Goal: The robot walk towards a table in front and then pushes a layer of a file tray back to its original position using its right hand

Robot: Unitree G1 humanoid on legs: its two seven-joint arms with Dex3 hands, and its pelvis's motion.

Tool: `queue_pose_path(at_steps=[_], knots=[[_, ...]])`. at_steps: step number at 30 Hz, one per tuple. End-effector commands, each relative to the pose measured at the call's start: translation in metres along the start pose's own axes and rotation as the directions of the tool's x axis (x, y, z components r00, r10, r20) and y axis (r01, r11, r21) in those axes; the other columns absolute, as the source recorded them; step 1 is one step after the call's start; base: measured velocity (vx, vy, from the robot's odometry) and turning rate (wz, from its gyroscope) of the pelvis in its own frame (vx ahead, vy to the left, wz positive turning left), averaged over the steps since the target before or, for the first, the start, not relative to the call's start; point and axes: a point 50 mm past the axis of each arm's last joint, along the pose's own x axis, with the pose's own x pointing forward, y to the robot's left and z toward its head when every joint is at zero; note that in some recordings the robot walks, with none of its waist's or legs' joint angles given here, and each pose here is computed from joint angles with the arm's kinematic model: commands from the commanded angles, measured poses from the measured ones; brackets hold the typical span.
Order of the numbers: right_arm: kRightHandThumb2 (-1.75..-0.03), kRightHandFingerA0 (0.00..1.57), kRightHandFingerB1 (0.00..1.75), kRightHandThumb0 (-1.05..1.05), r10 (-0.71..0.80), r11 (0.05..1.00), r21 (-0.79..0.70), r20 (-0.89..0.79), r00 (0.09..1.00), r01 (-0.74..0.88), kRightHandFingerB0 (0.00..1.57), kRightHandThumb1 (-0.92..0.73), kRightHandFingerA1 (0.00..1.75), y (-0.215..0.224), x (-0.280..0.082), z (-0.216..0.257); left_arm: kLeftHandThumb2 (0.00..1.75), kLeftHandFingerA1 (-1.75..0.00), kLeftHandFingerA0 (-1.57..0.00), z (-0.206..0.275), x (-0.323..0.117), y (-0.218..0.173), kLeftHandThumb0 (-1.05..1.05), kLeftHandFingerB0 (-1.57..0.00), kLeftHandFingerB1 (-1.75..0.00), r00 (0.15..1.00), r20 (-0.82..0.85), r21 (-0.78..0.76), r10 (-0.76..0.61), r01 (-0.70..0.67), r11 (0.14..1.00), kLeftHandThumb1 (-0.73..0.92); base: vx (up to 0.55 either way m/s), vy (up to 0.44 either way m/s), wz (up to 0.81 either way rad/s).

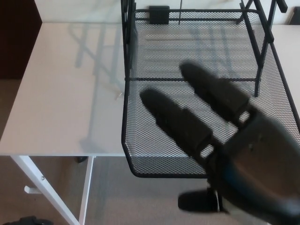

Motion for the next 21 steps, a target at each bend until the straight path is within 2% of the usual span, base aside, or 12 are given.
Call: queue_pose_path(at_steps=[1, 5, 9, 10, 11, 12, 13, 16, 17, 21], knots=[[-0.85, 0.00, 0.00, -0.90, 0.095, 0.995, 0.011, -0.021, 0.995, -0.094, 0.00, -0.52, 0.00, 0.021, -0.007, -0.002, 0.61, -0.42, -0.48, -0.001, -0.002, 0.006, -0.28, -0.33, -0.36, 1.000, -0.025, 0.035, 0.004, -0.003, 0.999, 0.69, 0.00, 0.000, 0.00], [-0.83, 0.00, 0.00, -0.88, 0.180, 0.983, -0.001, -0.103, 0.978, -0.181, 0.00, -0.51, 0.00, 0.050, -0.009, -0.019, 0.61, -0.41, -0.47, -0.001, -0.002, 0.006, -0.27, -0.33, -0.36, 1.000, -0.026, 0.035, 0.005, -0.004, 0.999, 0.68, 0.00, 0.000, 0.00], [-0.86, 0.00, 0.00, -0.89, 0.198, 0.978, -0.030, -0.150, 0.969, -0.205, 0.00, -0.53, 0.00, 0.062, -0.006, -0.031, 0.61, -0.42, -0.47, 0.000, -0.001, 0.007, -0.27, -0.34, -0.36, 1.000, -0.026, 0.035, 0.011, -0.010, 0.999, 0.68, 0.00, 0.000, 0.00], [-0.61, 0.00, 0.00, -0.82, 0.188, 0.978, -0.060, -0.167, 0.968, -0.200, 0.00, -0.66, 0.00, 0.065, -0.005, -0.035, 0.61, -0.42, -0.47, 0.000, -0.001, 0.007, -0.27, -0.34, -0.36, 1.000, -0.023, 0.033, 0.011, -0.010, 0.999, 0.68, 0.00, 0.000, 0.00], [-0.87, 0.00, 0.00, -0.88, 0.172, 0.978, -0.087, -0.181, 0.968, -0.190, 0.00, -0.54, 0.00, 0.069, -0.004, -0.038, 0.61, -0.41, -0.47, 0.000, -0.001, 0.007, -0.27, -0.34, -0.36, 1.000, -0.025, 0.036, 0.011, -0.010, 0.999, 0.68, 0.00, 0.000, 0.00], [-0.87, 0.00, 0.00, -0.88, 0.152, 0.977, -0.119, -0.194, 0.969, -0.177, 0.00, -0.54, 0.00, 0.072, -0.003, -0.042, 0.61, -0.41, -0.47, 0.001, 0.000, 0.007, -0.27, -0.34, -0.36, 1.000, -0.028, 0.040, 0.011, -0.010, 0.999, 0.68, 0.00, 0.000, 0.00], [-0.60, 0.00, 0.00, -0.82, 0.135, 0.975, -0.145, -0.205, 0.969, -0.166, 0.00, -0.66, 0.00, 0.075, -0.001, -0.046, 0.61, -0.41, -0.48, 0.001, 0.000, 0.007, -0.27, -0.34, -0.36, 1.000, -0.026, 0.041, 0.012, -0.010, 0.999, 0.68, 0.00, 0.000, 0.00], [-0.60, 0.00, 0.00, -0.80, 0.102, 0.975, -0.170, -0.224, 0.969, -0.142, 0.00, -0.65, 0.00, 0.076, 0.005, -0.049, 0.61, -0.41, -0.48, 0.002, 0.000, 0.008, -0.27, -0.34, -0.36, 1.000, -0.024, 0.041, 0.013, -0.012, 0.999, 0.68, 0.00, 0.000, 0.00], [-0.87, 0.00, 0.01, -0.89, 0.070, 0.977, -0.181, -0.225, 0.972, -0.112, 0.00, -0.55, 0.00, 0.073, 0.010, -0.049, 0.61, -0.41, -0.48, 0.002, 0.000, 0.008, -0.27, -0.34, -0.36, 1.000, -0.024, 0.045, 0.012, -0.011, 0.999, 0.68, 0.00, 0.000, 0.00], [-0.86, 0.00, 0.01, -0.88, 0.001, 0.979, -0.198, -0.209, 0.978, -0.043, 0.00, -0.54, 0.00, 0.069, 0.017, -0.046, 0.61, -0.41, -0.48, 0.003, 0.000, 0.008, -0.28, -0.33, -0.36, 1.000, -0.021, 0.065, 0.008, -0.006, 0.998, 0.69, 0.00, 0.000, 0.00]])
